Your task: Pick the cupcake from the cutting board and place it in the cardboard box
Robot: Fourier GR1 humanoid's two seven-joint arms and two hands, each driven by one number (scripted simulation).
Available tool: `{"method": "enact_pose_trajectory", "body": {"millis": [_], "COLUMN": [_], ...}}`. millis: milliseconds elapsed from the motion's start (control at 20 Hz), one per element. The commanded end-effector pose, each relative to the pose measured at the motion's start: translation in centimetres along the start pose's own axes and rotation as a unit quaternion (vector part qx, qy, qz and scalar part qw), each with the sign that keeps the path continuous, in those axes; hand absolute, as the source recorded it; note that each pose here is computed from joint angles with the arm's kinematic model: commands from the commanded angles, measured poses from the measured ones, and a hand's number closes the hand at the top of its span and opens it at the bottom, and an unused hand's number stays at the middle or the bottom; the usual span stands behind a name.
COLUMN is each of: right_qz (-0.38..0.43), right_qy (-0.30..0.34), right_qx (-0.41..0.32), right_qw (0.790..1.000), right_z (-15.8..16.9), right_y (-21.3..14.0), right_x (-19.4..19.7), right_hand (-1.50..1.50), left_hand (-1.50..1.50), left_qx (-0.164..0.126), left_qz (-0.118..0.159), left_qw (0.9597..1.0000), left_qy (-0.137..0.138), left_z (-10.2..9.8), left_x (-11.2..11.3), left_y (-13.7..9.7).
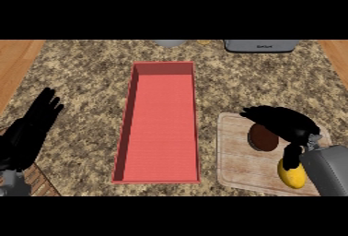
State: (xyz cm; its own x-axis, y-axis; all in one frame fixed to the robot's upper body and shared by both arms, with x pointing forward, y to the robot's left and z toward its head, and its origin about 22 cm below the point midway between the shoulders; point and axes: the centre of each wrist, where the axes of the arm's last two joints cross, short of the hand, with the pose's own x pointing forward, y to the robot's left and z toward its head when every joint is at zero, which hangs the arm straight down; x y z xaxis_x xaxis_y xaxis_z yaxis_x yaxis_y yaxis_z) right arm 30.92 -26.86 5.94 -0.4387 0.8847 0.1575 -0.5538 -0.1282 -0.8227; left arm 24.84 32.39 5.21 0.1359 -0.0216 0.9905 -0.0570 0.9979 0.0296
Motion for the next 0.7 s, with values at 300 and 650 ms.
{"method": "enact_pose_trajectory", "body": {"millis": [300,650], "right_qz": [-0.004,-0.007], "right_qy": [0.005,-0.038], "right_qx": [0.000,-0.034], "right_qw": [1.000,0.999], "right_z": [-2.5,-2.1], "right_y": [2.0,2.9], "right_x": [-0.6,-1.9], "right_hand": [-1.50,1.50], "left_hand": [0.00,0.00], "left_qx": [-0.002,0.001], "left_qz": [0.016,0.012], "left_qw": [0.9999,0.9999], "left_qy": [-0.003,-0.009], "left_z": [-0.1,0.7], "left_x": [-0.9,0.7], "left_y": [-0.1,-1.4]}}
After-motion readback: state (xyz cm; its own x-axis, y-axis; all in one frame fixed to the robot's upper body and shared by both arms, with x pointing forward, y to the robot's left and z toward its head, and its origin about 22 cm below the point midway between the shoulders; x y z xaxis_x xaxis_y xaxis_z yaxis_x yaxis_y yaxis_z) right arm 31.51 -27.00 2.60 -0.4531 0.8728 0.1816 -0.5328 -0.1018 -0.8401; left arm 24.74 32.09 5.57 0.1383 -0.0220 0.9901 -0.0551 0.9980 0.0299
